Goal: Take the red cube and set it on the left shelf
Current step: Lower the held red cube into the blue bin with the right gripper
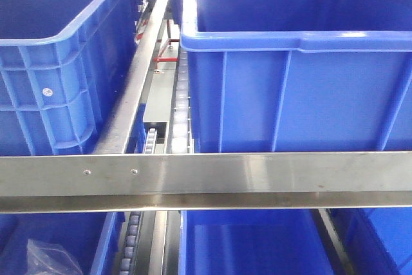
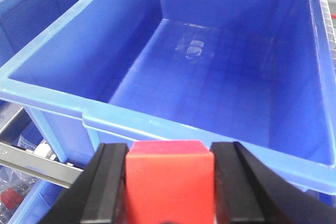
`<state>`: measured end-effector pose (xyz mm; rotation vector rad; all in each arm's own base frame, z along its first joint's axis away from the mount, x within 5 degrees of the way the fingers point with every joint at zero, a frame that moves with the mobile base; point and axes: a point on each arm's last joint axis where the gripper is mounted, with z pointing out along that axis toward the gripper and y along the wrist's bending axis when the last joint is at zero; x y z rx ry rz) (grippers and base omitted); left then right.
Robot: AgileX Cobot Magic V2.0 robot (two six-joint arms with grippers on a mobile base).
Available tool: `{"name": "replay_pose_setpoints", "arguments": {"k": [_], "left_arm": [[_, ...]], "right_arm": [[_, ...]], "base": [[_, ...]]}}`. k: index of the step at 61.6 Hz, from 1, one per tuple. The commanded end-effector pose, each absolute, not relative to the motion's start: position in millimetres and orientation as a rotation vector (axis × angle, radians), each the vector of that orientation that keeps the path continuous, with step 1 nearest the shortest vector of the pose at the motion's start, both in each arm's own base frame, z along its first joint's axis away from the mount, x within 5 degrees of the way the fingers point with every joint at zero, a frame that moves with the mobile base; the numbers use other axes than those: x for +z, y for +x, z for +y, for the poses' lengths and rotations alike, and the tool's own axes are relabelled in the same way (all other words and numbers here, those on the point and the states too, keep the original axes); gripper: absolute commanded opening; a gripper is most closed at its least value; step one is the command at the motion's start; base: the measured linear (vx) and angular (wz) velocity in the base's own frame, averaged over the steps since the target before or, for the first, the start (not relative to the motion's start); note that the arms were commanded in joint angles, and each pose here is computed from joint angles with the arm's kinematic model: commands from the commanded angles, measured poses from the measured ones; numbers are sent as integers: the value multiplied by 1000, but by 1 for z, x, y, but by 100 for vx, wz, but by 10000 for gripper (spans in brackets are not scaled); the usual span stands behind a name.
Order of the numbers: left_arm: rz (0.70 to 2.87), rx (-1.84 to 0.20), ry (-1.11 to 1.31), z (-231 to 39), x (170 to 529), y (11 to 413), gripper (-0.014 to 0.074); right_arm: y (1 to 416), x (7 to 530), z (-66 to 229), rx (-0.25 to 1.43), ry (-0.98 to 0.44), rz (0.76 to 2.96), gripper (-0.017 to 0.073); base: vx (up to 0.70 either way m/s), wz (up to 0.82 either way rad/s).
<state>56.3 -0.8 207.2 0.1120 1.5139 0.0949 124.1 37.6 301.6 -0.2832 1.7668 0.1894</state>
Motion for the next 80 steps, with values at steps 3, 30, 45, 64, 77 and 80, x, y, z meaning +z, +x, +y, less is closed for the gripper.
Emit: {"name": "replay_pose_setpoints", "arguments": {"k": [3,30,45,64,77,80], "left_arm": [[1445,89,108,-1,208,57,106],[1445,89,108,-1,208,57,106],[1445,89,108,-1,208,57,106],[1445,89,108,-1,208,57,106],[1445,89,108,-1,208,57,106],[1445,89,108,-1,208,57,106]], "right_arm": [[124,318,37,182,-284,1657,57],[124,318,37,182,-284,1657,57],[124,318,37,182,-284,1656,57],[125,318,38,183,-283,1653,57],[128,323,39,191,-278,1597,57],[134,324,41,190,-281,1612,57]], "base": [[0,0],[0,0],[0,0],[0,0],[0,0],[0,0]]}}
